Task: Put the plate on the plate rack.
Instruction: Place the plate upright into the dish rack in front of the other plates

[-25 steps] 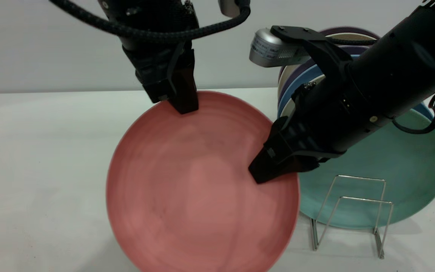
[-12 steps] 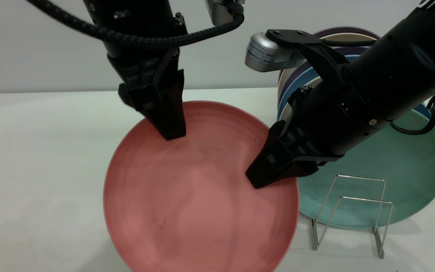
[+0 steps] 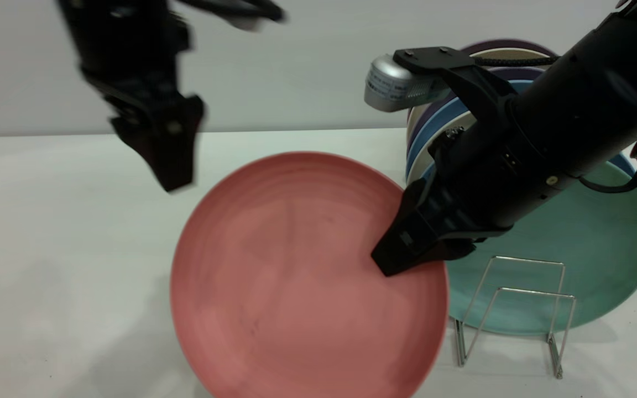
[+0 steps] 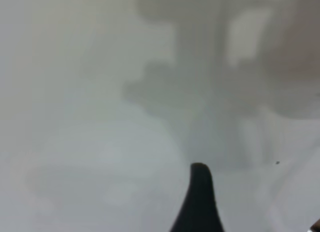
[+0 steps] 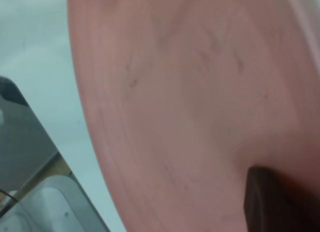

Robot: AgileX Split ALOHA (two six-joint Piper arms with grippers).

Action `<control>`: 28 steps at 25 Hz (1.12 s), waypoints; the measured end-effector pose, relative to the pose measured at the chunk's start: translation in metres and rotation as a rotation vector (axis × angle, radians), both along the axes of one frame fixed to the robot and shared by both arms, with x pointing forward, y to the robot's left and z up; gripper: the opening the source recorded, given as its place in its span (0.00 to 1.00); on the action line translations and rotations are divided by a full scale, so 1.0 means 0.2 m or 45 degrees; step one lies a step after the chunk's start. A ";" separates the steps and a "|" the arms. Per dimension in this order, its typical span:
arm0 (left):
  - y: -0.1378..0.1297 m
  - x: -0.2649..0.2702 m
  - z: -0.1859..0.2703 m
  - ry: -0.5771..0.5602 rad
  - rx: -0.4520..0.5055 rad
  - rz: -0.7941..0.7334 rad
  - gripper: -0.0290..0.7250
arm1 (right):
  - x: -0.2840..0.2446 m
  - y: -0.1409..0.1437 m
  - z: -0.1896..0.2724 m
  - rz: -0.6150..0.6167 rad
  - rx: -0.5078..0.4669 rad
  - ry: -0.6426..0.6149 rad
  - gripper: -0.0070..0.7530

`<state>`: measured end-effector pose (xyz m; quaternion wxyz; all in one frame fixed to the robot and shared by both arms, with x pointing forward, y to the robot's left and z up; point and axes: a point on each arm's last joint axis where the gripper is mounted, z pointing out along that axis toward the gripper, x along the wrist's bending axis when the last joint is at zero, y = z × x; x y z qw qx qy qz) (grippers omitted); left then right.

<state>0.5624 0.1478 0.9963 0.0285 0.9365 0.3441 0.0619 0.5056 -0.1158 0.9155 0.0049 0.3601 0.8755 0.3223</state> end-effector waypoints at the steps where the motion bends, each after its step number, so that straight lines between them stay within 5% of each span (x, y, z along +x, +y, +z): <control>1: 0.04 0.02 0.01 -0.009 -0.007 0.051 0.88 | 0.00 0.00 0.00 0.004 -0.007 -0.004 0.12; 10: 0.36 0.15 0.03 -0.104 -0.104 0.558 0.69 | -0.01 -0.02 0.00 0.046 -0.065 -0.025 0.12; 18: 0.58 0.19 0.03 -0.121 -0.146 0.920 0.69 | -0.03 -0.05 0.11 0.066 -0.124 -0.093 0.12; 28: 0.71 0.22 0.04 -0.169 -0.180 1.098 0.68 | -0.10 -0.14 0.29 0.131 -0.293 -0.176 0.12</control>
